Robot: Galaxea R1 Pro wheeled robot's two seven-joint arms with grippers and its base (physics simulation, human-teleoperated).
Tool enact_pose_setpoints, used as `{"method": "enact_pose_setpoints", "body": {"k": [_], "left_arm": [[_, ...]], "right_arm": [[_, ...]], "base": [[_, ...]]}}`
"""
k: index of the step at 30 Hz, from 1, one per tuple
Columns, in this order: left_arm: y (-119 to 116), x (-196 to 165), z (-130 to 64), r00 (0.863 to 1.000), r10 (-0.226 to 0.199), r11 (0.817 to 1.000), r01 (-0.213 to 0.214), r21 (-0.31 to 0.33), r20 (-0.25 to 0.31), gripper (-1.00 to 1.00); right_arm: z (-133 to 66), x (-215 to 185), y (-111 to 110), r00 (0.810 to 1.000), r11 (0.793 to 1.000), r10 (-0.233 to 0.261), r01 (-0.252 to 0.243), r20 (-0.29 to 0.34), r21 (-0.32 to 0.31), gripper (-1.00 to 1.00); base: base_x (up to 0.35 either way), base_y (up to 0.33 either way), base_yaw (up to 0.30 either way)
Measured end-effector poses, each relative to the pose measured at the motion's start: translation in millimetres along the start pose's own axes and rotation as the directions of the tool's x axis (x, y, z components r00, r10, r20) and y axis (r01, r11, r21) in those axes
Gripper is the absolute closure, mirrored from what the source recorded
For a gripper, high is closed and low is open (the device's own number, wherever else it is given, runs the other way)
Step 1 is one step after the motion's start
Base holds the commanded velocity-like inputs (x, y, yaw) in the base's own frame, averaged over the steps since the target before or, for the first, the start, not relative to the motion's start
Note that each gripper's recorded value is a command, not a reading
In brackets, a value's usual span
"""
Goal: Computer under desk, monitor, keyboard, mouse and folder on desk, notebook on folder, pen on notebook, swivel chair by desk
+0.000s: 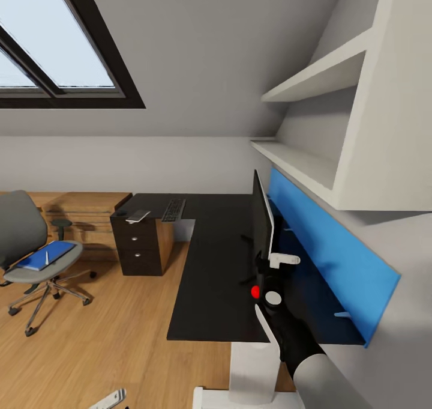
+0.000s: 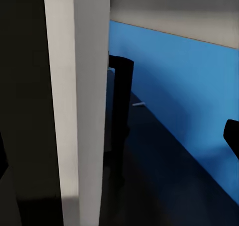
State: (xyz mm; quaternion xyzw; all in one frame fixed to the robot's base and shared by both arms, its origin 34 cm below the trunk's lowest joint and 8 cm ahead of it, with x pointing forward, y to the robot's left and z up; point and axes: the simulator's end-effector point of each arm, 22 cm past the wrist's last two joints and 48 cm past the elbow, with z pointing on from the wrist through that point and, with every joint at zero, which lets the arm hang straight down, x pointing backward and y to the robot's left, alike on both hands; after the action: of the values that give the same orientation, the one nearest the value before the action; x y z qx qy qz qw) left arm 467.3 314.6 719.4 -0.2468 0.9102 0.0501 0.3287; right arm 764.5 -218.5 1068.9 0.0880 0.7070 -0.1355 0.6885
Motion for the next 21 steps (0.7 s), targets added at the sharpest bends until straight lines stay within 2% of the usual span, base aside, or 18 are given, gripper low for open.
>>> {"method": "enact_pose_setpoints", "body": {"k": [4,11,21], "left_arm": [[-0.1,-0.7,0.0,1.000,-0.002,1.000,0.002,0.000,0.003,-1.00],[0.0,-0.9,0.1,1.000,-0.002,1.000,0.002,0.000,0.003,-1.00],[0.3,-0.6,-0.1,1.000,-0.002,1.000,0.002,-0.001,0.003,-1.00]], "right_arm": [[0.0,-0.2,0.2,1.000,1.000,0.000,0.000,0.001,-0.001,-1.00],[-0.1,0.0,0.4,1.000,1.000,0.000,0.000,0.000,-0.001,-1.00],[-0.1,0.2,0.3,1.000,1.000,-0.002,0.002,0.000,-0.001,-1.00]], "base": [[0.000,-0.049,0.000],[0.000,-0.238,0.000],[0.000,-0.032,0.000]]}}
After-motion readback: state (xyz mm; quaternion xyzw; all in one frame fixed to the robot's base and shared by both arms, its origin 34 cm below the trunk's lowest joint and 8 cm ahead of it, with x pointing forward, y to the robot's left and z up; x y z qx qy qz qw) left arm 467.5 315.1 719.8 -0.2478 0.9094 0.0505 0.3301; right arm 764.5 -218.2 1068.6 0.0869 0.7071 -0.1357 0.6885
